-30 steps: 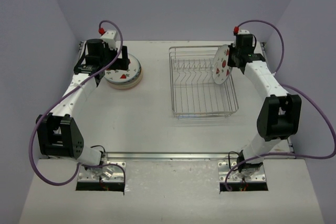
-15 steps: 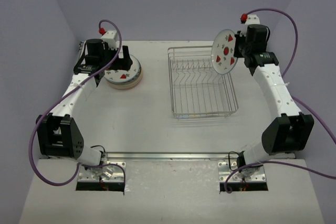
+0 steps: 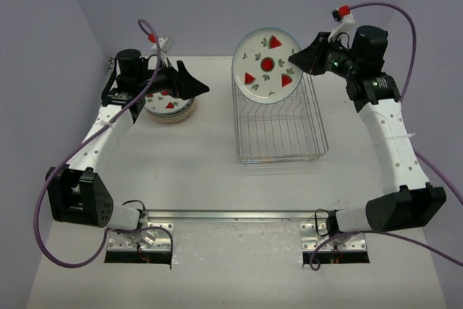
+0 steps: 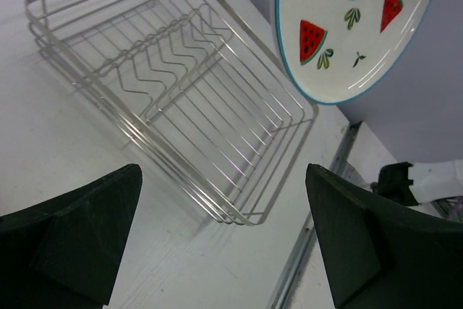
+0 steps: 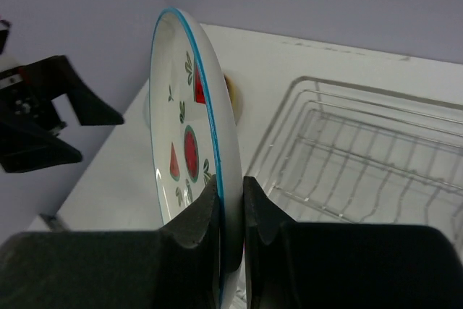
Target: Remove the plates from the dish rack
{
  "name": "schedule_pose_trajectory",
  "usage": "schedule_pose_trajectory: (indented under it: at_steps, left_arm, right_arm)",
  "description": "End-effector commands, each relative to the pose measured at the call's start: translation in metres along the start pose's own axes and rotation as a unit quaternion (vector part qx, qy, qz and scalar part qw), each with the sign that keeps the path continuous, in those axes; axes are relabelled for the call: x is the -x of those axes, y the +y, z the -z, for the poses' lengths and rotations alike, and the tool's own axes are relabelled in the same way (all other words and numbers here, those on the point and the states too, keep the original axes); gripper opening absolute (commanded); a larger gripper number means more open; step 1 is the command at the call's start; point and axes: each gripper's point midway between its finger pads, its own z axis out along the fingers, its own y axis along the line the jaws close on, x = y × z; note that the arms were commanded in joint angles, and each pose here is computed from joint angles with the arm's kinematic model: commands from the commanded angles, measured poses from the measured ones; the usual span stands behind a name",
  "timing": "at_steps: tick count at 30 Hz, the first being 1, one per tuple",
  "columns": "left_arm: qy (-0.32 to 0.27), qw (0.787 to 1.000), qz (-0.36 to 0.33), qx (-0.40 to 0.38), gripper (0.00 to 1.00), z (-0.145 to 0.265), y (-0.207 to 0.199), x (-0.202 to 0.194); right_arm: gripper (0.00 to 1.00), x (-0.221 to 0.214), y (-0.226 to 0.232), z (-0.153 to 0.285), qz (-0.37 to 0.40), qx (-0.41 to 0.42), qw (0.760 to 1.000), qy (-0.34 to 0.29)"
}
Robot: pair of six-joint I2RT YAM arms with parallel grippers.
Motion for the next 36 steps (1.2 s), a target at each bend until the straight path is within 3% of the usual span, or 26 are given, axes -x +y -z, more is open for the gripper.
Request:
schedule_pose_trajectory:
  at_steps: [1,8,12,15,17,19,20,23,26,27,28,30,34,36]
  left_arm:
    - [0.019,0.995,-0.014,-0.097,0.94,-0.007,-0.048,0.003]
    - [0.034,0.992,-0.016,-0.117,0.93,-0.016,-0.06,-0.004]
    - [0.043,0.991,-0.009,-0.123,0.83,-0.021,-0.059,-0.009]
    - [0.053,0.988,0.002,-0.142,0.59,-0.022,-0.06,-0.015]
    - [0.059,0.982,0.018,-0.177,0.35,-0.021,-0.069,-0.017]
    - [0.061,0.978,0.024,-0.196,0.17,-0.02,-0.074,-0.019]
    - [0.061,0.978,0.026,-0.198,0.03,-0.019,-0.073,-0.018]
    - [0.056,0.98,0.037,-0.186,0.0,-0.014,-0.062,-0.017]
    - [0.029,0.985,0.066,-0.154,0.0,0.001,-0.032,-0.002]
    - [0.021,0.987,0.079,-0.141,0.0,0.006,-0.021,0.003]
    - [0.015,0.987,0.097,-0.13,0.0,0.011,-0.011,0.007]
    - [-0.007,0.987,0.123,-0.1,0.0,0.027,0.02,0.019]
    - [-0.046,0.986,0.156,-0.025,0.0,0.05,0.08,0.037]
    - [-0.058,0.983,0.165,0.06,0.0,0.061,0.127,0.043]
  right_arm:
    - [0.0,0.016,0.083,0.01,-0.007,0.174,0.985,-0.02]
    - [0.0,-0.028,0.115,-0.003,-0.017,0.23,0.972,0.035]
    - [0.0,-0.042,0.127,-0.005,-0.027,0.257,0.965,0.052]
    - [0.0,-0.047,0.127,-0.008,-0.037,0.262,0.962,0.059]
    - [0.0,-0.051,0.124,-0.014,-0.042,0.259,0.963,0.064]
    - [0.0,-0.054,0.121,-0.017,-0.044,0.256,0.963,0.068]
    - [0.0,-0.059,0.115,-0.022,-0.049,0.245,0.966,0.072]
    - [0.28,-0.07,0.105,-0.03,-0.056,0.225,0.969,0.085]
    - [0.74,-0.075,0.086,-0.04,-0.055,0.173,0.979,0.089]
    - [0.77,-0.073,0.08,-0.043,-0.051,0.155,0.983,0.083]
    - [0.92,-0.077,0.07,-0.045,-0.054,0.126,0.987,0.088]
    - [0.99,-0.078,0.048,-0.05,-0.046,0.065,0.994,0.081]
    - [0.99,-0.085,0.019,-0.05,-0.026,-0.007,0.997,0.077]
    - [0.99,-0.087,0.017,-0.048,-0.017,-0.012,0.997,0.078]
